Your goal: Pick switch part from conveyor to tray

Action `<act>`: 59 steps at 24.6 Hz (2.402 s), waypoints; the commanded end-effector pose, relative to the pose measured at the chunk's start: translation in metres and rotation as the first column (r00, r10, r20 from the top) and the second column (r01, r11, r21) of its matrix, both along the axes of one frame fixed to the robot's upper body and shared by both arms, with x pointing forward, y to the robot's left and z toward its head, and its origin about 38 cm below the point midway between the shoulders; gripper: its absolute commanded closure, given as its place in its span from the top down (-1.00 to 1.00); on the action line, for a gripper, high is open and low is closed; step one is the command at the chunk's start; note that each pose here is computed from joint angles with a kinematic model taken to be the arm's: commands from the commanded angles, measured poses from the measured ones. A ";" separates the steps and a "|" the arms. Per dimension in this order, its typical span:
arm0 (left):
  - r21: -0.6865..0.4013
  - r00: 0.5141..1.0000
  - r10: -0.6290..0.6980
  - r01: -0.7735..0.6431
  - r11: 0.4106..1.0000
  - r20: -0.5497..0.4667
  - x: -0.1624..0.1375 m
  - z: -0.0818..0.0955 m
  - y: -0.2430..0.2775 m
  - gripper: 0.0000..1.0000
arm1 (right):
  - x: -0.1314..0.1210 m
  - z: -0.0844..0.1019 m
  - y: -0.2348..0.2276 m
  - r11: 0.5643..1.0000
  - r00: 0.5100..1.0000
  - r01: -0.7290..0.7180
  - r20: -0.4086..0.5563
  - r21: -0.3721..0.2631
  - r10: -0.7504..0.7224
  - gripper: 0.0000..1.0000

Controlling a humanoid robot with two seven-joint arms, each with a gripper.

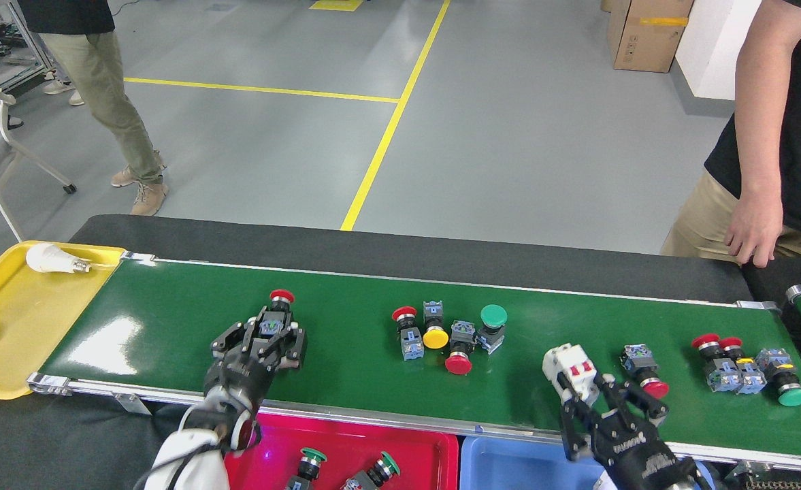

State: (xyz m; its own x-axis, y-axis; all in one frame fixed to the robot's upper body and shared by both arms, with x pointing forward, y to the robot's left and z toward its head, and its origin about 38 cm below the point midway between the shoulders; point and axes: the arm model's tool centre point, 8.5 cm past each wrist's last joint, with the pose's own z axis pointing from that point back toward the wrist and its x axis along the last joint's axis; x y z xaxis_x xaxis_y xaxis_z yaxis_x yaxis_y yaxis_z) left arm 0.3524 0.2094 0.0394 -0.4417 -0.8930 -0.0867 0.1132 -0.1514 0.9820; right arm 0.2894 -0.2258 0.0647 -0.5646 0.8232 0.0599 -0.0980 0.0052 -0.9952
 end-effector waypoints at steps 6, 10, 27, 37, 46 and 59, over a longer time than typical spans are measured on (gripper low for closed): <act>-0.025 0.931 -0.357 0.356 0.934 -0.079 -0.085 -0.012 -0.022 0.99 | -0.030 -0.004 0.016 0.973 0.973 -0.228 -0.036 0.035 0.230 -0.87; -0.021 0.970 -0.232 0.231 0.973 -0.070 -0.070 -0.012 0.017 0.99 | -0.054 -0.022 0.016 0.975 0.969 -0.217 -0.111 0.055 0.222 -0.25; -0.071 0.982 0.175 -0.170 0.983 0.071 0.004 0.019 0.056 0.98 | -0.069 -0.013 -0.131 0.805 0.818 0.575 -0.066 0.148 -0.572 1.00; -0.032 0.999 -0.018 0.016 0.999 -0.038 0.078 0.015 -0.003 0.98 | -0.033 -0.011 -0.110 0.775 0.780 0.625 -0.052 0.088 -0.623 1.00; -0.028 0.994 0.067 -0.070 0.997 -0.089 0.111 0.009 -0.006 0.98 | 0.031 -0.010 -0.025 0.783 0.784 0.621 -0.049 0.037 -0.619 1.00; -0.009 0.929 0.355 -0.358 0.934 -0.105 0.153 0.015 0.005 -0.12 | 0.077 -0.012 0.018 0.812 0.811 0.584 -0.028 -0.015 -0.584 1.00</act>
